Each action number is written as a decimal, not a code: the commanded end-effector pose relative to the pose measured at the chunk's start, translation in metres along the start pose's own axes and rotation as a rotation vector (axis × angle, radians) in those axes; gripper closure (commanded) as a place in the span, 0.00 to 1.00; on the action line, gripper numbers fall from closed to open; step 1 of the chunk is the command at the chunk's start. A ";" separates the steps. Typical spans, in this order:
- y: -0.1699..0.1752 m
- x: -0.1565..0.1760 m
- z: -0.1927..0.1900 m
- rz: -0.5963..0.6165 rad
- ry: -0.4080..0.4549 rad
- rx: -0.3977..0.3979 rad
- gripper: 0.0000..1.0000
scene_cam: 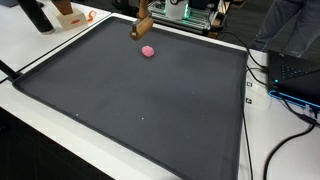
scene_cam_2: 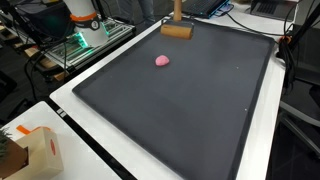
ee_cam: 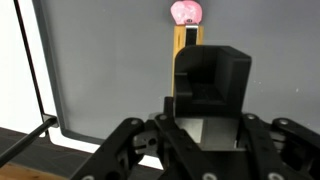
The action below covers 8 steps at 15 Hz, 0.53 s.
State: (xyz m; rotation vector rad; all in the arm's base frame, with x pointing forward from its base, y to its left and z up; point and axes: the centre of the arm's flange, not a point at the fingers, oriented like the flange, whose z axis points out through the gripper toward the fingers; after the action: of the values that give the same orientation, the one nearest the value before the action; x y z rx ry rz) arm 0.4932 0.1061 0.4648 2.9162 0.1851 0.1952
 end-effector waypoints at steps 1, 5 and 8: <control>0.011 -0.028 -0.020 -0.162 -0.012 0.029 0.77; 0.010 -0.044 -0.032 -0.314 -0.043 0.024 0.77; 0.008 -0.051 -0.036 -0.376 -0.060 0.003 0.77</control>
State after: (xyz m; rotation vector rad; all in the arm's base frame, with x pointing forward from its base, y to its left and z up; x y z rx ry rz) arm 0.4597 0.1004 0.4886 2.8450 0.6356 0.0702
